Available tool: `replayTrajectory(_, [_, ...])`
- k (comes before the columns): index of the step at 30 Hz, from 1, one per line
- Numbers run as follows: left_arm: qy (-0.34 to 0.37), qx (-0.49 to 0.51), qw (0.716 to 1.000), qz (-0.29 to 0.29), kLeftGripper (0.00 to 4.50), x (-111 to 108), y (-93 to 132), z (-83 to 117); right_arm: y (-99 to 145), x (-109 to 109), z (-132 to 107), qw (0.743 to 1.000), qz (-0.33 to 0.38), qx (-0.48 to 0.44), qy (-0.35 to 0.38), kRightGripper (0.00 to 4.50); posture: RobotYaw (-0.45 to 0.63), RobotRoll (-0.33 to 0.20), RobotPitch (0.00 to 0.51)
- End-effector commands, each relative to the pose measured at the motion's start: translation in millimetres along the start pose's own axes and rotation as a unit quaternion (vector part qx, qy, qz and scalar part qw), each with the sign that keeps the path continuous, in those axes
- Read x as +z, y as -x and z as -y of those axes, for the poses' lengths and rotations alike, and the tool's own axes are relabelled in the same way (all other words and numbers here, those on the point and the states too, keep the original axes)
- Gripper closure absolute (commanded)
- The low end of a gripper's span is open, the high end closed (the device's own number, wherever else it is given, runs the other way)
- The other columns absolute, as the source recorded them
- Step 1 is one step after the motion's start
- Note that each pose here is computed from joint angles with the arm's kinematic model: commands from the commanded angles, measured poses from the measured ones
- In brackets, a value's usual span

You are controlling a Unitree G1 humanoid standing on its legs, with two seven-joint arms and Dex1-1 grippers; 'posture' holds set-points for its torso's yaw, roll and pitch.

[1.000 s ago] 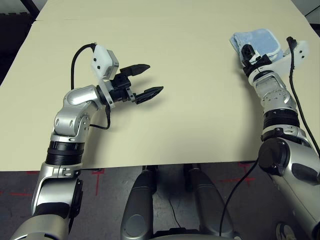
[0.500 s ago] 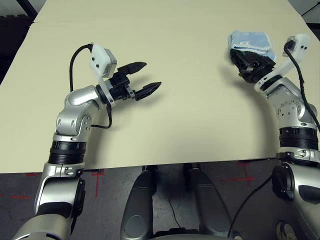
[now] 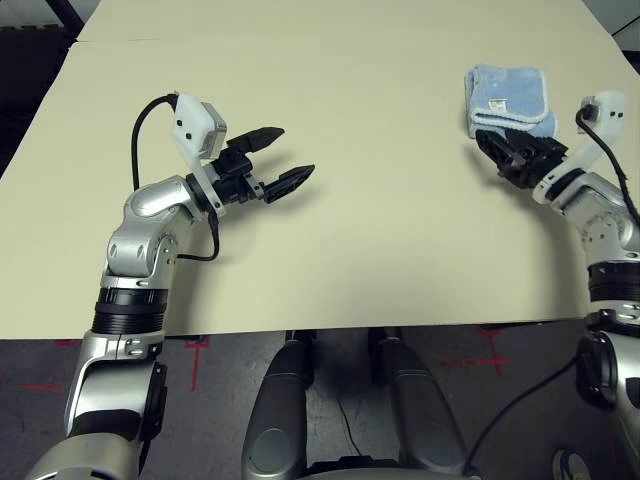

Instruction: Fold the towel and set it aside.

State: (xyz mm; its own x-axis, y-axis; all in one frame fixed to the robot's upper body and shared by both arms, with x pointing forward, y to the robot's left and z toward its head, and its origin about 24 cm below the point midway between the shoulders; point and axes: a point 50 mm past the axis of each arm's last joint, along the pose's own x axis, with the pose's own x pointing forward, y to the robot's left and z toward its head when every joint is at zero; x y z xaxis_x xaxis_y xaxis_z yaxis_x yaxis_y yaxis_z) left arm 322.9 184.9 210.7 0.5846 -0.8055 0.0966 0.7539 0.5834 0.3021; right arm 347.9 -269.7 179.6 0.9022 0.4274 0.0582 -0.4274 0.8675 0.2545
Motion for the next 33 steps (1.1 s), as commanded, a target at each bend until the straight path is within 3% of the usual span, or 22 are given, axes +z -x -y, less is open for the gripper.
replayTrajectory(1, [-0.004,-0.011,1.0,-0.005,0.0,-0.2,-1.4,0.8,4.7,-4.4,2.1,0.999,-0.027,-0.006,-0.016,0.04,0.02,0.0,0.265])
replayTrajectory(12, [-0.007,-0.017,1.0,-0.007,0.0,1.5,-0.8,1.6,-24.8,1.0,14.5,0.995,0.005,-0.099,0.022,0.04,0.03,0.0,0.27])
replayTrajectory(21, [-0.009,-0.015,1.0,-0.013,0.0,2.4,4.7,2.9,-13.4,15.2,40.7,0.983,0.001,-0.164,0.078,0.04,0.05,0.0,0.271])
replayTrajectory(28, [-0.01,-0.016,1.0,-0.013,0.0,2.7,2.7,1.5,1.2,21.3,50.9,0.982,-0.007,-0.157,0.108,0.04,0.03,0.0,0.269])
replayTrajectory(33, [0.001,-0.003,1.0,-0.01,0.0,-0.3,1.4,-0.7,-4.8,17.3,38.8,0.989,-0.006,-0.087,0.118,0.04,0.03,0.0,0.269])
